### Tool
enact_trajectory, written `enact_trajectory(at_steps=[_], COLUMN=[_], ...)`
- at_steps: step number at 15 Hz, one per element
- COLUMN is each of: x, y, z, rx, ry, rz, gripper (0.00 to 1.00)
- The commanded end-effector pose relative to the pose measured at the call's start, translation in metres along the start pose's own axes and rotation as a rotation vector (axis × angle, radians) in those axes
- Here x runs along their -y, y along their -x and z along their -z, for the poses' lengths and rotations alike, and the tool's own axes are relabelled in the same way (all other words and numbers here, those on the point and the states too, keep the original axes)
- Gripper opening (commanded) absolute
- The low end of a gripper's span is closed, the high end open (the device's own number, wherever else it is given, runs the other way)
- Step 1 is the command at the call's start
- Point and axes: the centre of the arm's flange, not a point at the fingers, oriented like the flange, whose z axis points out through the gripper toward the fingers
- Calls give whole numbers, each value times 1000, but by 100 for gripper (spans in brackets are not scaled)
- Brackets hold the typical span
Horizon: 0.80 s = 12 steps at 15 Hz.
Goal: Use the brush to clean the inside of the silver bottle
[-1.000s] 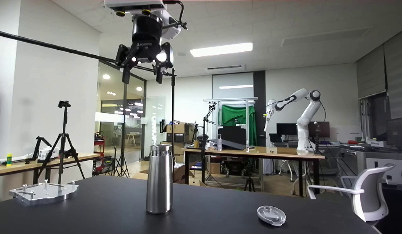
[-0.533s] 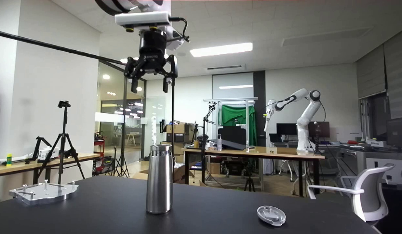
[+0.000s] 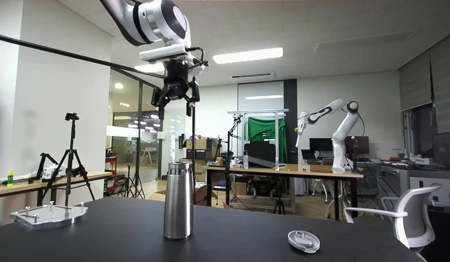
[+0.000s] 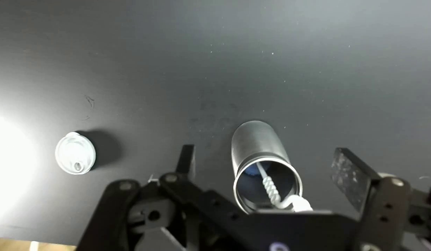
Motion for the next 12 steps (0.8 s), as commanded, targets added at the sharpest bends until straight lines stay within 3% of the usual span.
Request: enact_trajectory(at_steps=[1, 6, 12], x=[12, 35, 71], y=[-49, -84, -101], z=[16, 7, -7], rx=[-1, -29, 6], ry=[47, 29, 19], rz=[-139, -185, -157], gripper=[100, 100, 100])
